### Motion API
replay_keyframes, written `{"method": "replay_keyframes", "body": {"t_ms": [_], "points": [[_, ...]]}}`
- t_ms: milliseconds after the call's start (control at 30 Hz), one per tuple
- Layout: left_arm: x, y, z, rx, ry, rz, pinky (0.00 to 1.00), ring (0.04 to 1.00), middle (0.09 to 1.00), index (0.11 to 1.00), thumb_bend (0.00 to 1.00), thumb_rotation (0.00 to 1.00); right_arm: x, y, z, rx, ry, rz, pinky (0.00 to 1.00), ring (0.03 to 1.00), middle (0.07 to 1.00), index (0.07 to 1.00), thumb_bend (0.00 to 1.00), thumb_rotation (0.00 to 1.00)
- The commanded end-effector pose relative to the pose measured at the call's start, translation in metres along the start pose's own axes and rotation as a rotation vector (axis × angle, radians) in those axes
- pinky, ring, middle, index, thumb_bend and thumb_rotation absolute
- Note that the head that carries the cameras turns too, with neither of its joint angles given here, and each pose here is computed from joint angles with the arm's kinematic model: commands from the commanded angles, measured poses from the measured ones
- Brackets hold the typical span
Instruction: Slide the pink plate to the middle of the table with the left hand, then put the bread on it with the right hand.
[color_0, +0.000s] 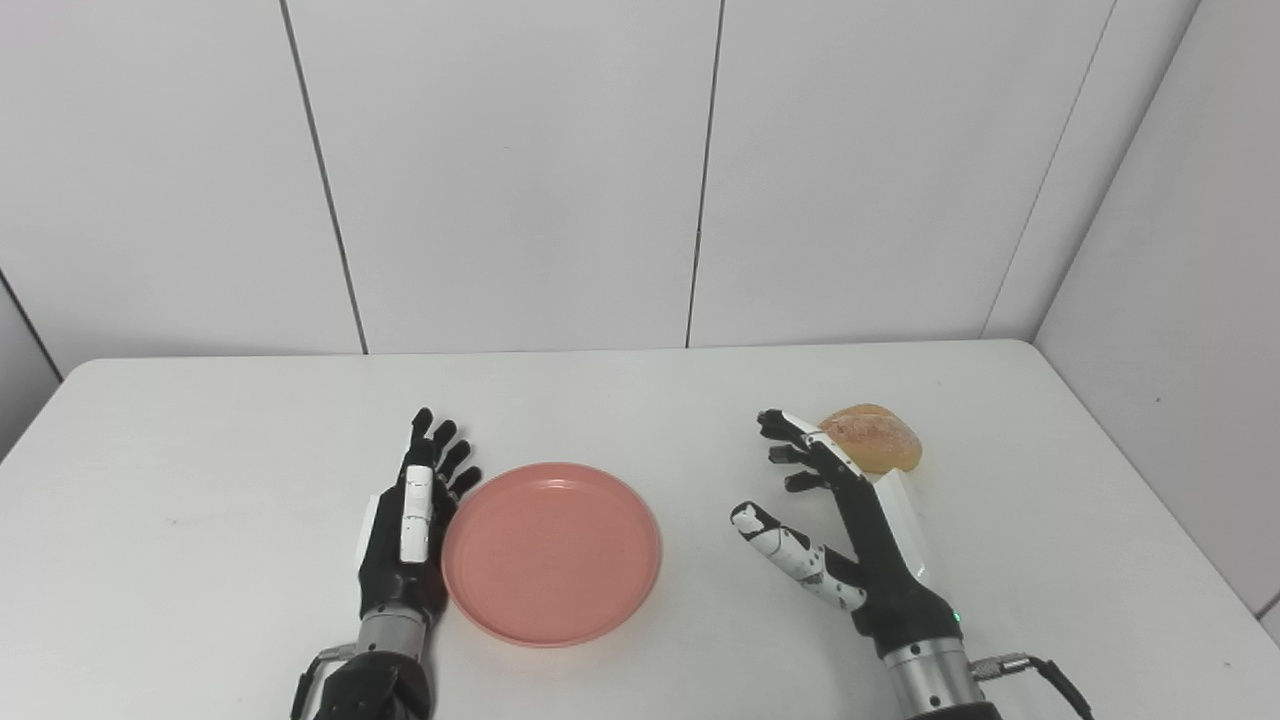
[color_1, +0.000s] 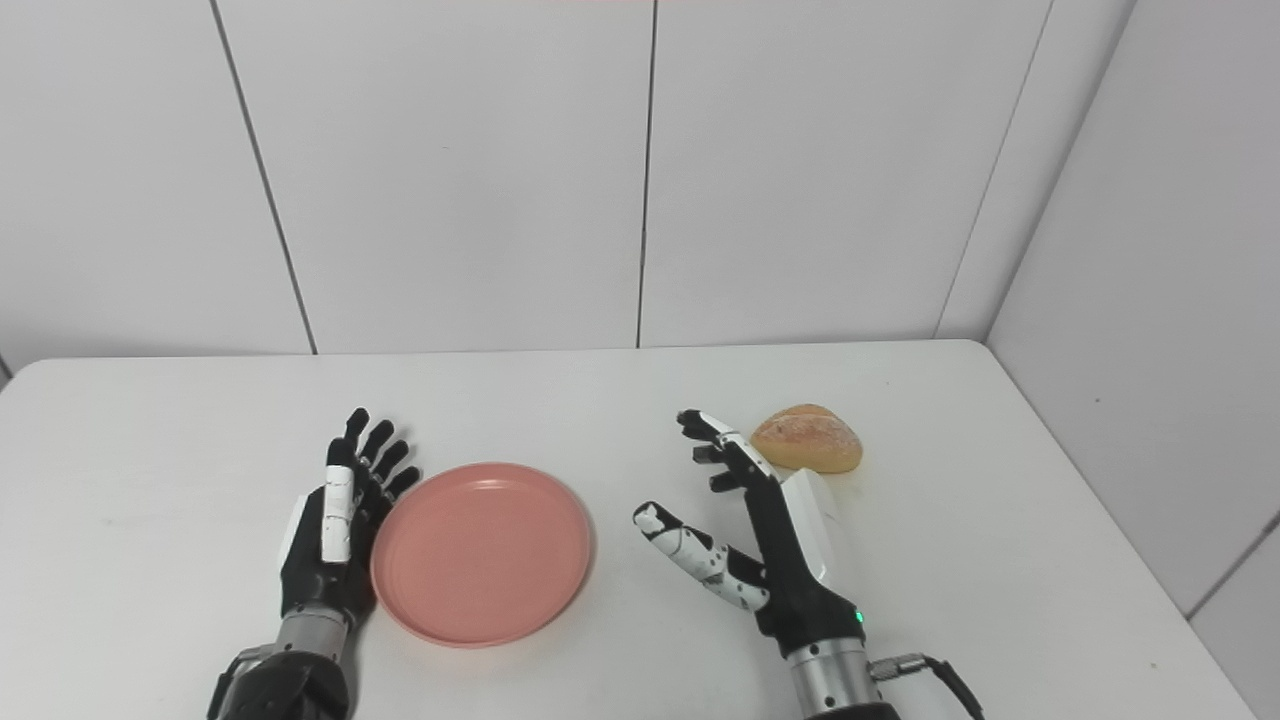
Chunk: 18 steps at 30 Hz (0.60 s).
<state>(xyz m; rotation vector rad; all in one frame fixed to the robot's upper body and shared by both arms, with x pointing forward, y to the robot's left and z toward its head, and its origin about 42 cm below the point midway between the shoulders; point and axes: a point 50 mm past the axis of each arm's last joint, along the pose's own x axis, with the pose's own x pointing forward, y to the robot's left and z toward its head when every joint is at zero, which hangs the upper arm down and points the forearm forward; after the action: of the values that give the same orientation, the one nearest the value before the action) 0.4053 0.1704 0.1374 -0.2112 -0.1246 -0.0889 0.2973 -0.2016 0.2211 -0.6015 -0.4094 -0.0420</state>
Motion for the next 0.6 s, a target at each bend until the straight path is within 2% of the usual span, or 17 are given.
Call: {"method": "replay_keyframes", "body": {"t_ms": [0, 267, 433, 500, 567], "points": [[-0.003, -0.002, -0.008, -0.007, 0.019, -0.012, 0.9, 0.947, 0.968, 1.0, 1.0, 0.91, 0.012, -0.012, 0.011, -0.018, -0.064, -0.029, 0.64, 0.747, 0.798, 0.802, 0.79, 0.87], [-0.002, -0.003, -0.009, -0.015, 0.021, -0.017, 0.91, 0.947, 0.963, 1.0, 0.99, 0.91, 0.031, -0.026, 0.014, -0.129, -0.114, -0.019, 0.67, 0.765, 0.794, 0.771, 0.81, 0.89], [-0.002, -0.003, -0.009, -0.013, 0.023, -0.022, 0.92, 0.956, 0.965, 1.0, 1.0, 0.91, 0.046, -0.04, 0.014, -0.265, -0.167, -0.062, 0.67, 0.766, 0.787, 0.755, 0.79, 0.9], [-0.002, -0.002, -0.009, -0.015, 0.024, -0.022, 0.92, 0.955, 0.964, 1.0, 1.0, 0.91, 0.051, -0.044, 0.014, -0.328, -0.173, -0.065, 0.7, 0.773, 0.788, 0.761, 0.79, 0.92], [-0.001, -0.002, -0.01, -0.014, 0.024, -0.022, 0.91, 0.955, 0.966, 1.0, 1.0, 0.91, 0.056, -0.048, 0.014, -0.404, -0.166, -0.064, 0.85, 0.815, 0.804, 0.775, 0.78, 0.96]]}}
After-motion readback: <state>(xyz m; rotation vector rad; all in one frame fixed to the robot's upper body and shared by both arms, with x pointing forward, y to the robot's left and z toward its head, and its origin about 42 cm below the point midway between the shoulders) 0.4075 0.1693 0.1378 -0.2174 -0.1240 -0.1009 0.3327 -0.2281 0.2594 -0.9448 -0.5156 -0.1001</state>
